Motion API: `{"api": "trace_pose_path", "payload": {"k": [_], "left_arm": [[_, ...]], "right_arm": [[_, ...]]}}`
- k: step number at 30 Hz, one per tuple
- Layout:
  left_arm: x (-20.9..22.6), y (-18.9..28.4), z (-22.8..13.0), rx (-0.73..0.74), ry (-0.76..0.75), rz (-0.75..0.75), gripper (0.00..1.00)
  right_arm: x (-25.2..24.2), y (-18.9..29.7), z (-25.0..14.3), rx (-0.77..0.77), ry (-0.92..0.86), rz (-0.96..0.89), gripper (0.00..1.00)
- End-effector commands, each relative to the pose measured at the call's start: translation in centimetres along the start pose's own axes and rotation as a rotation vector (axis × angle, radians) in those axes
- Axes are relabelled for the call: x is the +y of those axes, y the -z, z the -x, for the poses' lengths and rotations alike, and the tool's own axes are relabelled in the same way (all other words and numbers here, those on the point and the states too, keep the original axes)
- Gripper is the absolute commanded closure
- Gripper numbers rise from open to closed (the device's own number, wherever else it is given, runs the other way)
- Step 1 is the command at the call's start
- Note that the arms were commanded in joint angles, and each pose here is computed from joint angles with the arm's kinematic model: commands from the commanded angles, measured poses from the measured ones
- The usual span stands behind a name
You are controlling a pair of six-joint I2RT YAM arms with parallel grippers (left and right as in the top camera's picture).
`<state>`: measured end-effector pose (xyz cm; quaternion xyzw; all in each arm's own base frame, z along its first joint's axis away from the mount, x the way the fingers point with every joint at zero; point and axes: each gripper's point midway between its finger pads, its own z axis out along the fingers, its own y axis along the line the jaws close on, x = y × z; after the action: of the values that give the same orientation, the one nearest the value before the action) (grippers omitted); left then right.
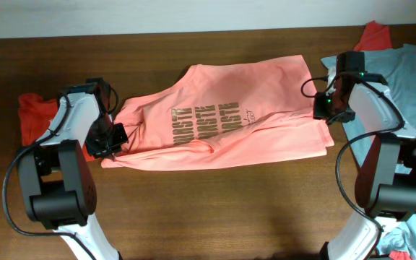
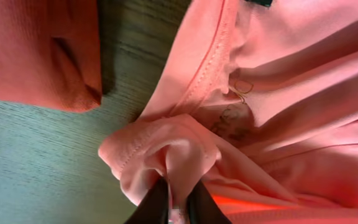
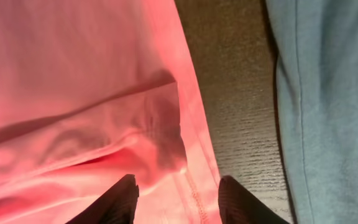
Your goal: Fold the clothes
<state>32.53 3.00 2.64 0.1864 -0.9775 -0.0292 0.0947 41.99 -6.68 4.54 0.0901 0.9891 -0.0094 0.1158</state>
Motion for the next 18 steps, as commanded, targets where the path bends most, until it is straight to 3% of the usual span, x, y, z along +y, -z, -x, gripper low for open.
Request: {"api": "trace_pose_path", "payload": {"k": [1,10,11,12,16,18], "left_arm": [[0.6,0.1,0.3,-0.018,0.007,0.031,0.87],[0.3,4.1,4.7,-0.19,0.021,0.032,0.82],[0.1,4.7,5.3,-0.216,0.024,0.023,0.7],[0.0,5.1,5.7,-0.232,0.025,0.017,0.64],[-0.1,5.4,5.9,-0.241,0.025,0.01,0.47],[0.0,5.3,5.5,-0.225,0.024,0.016,0.47]], "right_arm": [[-0.2,1.9,-0.1,-0.016,-0.007,-0.009,0.52],[-0.3,1.4,-4.0,0.116,-0.005,-0.01,0.6],[-0.3,0.9,-4.6,0.127,-0.005,-0.01,0.6],[-0.3,0.5,-5.0,0.134,-0.005,-0.011,0.6],[0.0,-0.6,-6.0,0.144,-0.006,0.008,0.6],[0.3,-0.7,-6.0,0.144,-0.007,0.023,0.61]]}}
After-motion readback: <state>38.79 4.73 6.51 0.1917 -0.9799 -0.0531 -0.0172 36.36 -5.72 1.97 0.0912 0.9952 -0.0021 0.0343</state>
